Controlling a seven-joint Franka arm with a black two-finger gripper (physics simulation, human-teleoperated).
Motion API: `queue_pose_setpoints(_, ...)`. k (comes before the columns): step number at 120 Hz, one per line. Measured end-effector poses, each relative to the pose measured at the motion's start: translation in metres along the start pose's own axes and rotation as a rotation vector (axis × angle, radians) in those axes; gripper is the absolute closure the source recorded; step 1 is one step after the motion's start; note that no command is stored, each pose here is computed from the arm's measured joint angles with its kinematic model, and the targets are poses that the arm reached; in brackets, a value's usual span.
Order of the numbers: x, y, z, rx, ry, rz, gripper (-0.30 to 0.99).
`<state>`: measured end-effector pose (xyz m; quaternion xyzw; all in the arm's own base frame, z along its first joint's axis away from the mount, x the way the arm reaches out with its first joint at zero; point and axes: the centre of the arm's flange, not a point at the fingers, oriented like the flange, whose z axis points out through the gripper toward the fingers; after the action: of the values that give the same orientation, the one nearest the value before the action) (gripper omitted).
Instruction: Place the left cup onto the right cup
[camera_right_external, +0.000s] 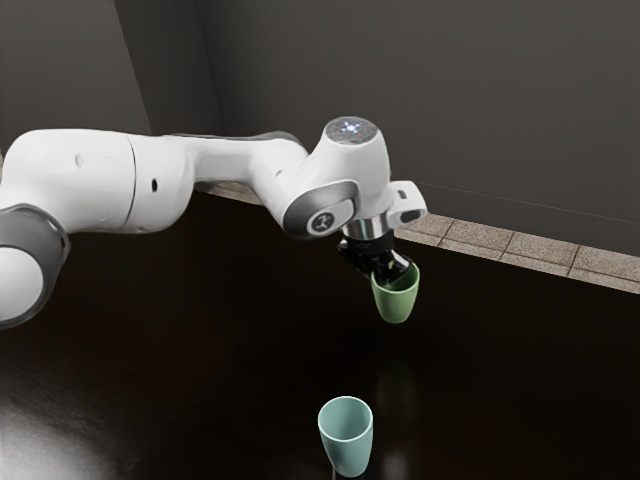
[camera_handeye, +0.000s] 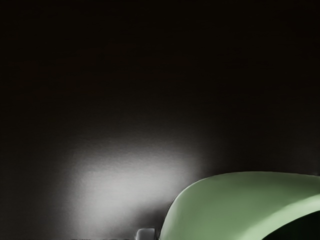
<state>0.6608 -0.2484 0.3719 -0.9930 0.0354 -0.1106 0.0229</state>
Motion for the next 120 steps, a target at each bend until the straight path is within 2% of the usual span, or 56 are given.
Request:
queue_pose_setpoints(22,-0.006,0.016,-0.029,0.009,0.015,0.004,0.78)
queue_pose_setpoints(48,-0.030,0.050,-0.058,0.012,0.002,0.010,0.78)
queue_pose_setpoints(93,-0.084,0.086,-0.074,0.041,-0.047,-0.027,0.78)
queue_pose_setpoints(120,-0.117,0.097,-0.086,0.065,-0.050,-0.068,0.78)
